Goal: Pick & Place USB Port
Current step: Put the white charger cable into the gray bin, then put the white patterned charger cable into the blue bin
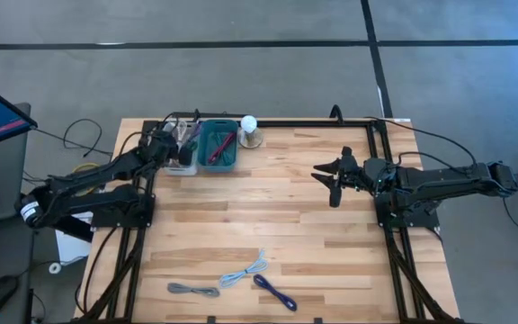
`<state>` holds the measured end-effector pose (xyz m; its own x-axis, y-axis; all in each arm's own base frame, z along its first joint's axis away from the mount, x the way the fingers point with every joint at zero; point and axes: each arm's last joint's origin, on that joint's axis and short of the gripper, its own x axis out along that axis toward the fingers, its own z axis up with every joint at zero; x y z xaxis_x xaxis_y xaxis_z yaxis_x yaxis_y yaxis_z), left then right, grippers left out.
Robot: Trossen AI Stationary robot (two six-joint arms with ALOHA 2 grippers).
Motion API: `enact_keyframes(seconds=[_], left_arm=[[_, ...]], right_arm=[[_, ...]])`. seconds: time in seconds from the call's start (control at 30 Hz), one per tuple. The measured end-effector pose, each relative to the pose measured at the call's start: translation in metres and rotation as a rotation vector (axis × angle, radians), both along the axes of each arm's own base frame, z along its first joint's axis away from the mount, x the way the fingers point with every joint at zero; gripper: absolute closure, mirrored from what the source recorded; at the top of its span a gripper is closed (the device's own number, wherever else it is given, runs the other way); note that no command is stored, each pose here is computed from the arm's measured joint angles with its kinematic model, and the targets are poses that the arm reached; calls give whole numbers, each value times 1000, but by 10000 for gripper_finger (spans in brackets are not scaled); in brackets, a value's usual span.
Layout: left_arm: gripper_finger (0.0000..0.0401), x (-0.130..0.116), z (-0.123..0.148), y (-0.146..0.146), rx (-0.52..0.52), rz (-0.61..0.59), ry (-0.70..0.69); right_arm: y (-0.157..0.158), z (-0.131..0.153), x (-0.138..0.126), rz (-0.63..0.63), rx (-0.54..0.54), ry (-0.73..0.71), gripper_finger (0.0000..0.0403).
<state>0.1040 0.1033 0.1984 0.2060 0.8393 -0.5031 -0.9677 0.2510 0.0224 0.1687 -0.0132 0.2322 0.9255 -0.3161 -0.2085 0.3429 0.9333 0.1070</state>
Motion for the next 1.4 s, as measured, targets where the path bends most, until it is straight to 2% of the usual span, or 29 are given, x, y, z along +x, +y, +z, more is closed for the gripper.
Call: enact_keyframes(seconds=[0.17,0.3,0.47,0.63,0.77,0.9,1.0,1.23,1.33,1.4], left_arm=[[312,0,0,0,8,-7,11],[294,0,1,0,18,-22,30],[293,2,2,0,20,-43,14],[302,9,6,-1,15,-158,-81],[309,16,15,-1,49,-251,-191],[316,23,25,-1,84,-376,-311],[323,27,30,-3,95,-520,-370],[347,39,32,-22,68,-911,-372],[356,46,34,-36,96,-1018,-341],[361,51,41,-44,137,-1044,-330]], right_arm=[[0,0,0,0,0,0,285],[0,0,0,0,0,0,285],[0,0,0,0,0,0,285],[0,0,0,0,0,-1,285],[0,1,0,0,0,-11,285],[0,2,0,-1,-1,-17,285],[0,2,0,0,-1,-17,285],[0,2,0,0,0,-17,285],[0,2,0,1,0,-18,285],[0,2,0,1,0,-17,285]])
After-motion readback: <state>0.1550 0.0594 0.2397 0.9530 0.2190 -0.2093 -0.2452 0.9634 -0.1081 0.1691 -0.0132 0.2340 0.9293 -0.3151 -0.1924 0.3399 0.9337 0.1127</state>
